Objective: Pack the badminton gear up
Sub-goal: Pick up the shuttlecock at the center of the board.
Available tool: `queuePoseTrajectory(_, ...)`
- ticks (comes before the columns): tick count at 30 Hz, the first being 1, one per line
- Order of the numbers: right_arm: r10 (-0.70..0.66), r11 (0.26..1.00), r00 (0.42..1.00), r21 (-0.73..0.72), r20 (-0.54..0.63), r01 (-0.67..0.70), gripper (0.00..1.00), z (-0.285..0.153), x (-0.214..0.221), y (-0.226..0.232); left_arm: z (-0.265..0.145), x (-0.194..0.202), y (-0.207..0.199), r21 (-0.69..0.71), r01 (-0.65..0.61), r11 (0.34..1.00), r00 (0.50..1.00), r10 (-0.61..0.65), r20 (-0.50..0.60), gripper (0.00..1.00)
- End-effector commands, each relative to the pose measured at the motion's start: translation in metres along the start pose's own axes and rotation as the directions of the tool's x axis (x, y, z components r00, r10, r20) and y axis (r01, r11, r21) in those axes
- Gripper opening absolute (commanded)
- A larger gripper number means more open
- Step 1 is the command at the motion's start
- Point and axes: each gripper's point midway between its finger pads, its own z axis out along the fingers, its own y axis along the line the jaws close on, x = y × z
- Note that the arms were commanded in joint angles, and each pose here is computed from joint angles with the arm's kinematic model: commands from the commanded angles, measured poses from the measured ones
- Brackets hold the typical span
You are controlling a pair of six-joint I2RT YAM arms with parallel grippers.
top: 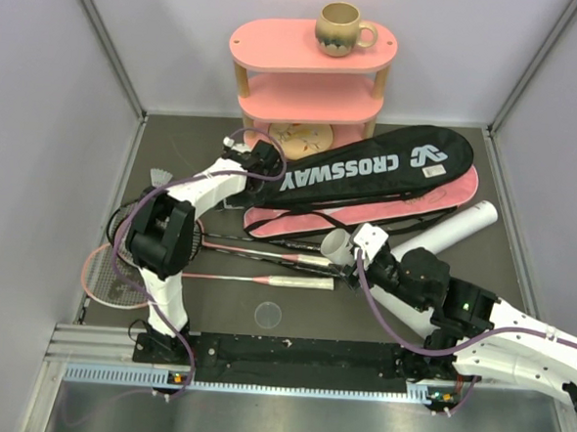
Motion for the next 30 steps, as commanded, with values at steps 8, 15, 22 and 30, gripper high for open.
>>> queuePoseTrajectory(8, 0.044, 0.999, 0.998, 0.004, 0.040, -0.044, 0.00, -0.001, -0.009, 0.000, 0.026, -0.029, -0.007, -0.078, 0.056, 0.995, 0.998, -0.055, 0.015, 0.70)
queuePoseTrajectory(15, 0.038, 0.999, 0.999, 0.013, 0.026, -0.038, 0.00, 0.002, -0.004, -0.001, 0.018, -0.041, 0.007, -0.071, 0.056, 0.996, 0.998, -0.053, 0.041, 0.11)
queuePoseTrajectory(22, -0.031, 0.993, 0.999, -0.112, 0.016, 0.032, 0.00, 0.011, 0.003, 0.022, -0.083, -0.037, 0.023, 0.343, 0.108, 0.933, 0.983, -0.152, 0.104, 0.00)
queuePoseTrajectory(30, -0.068, 0.937, 0.984, -0.328, 0.163, 0.120, 0.00, 0.004, -0.018, 0.061, -0.354, 0.028, 0.003, 0.924, -0.281, -0.259, 0.958, -0.141, 0.251, 0.00)
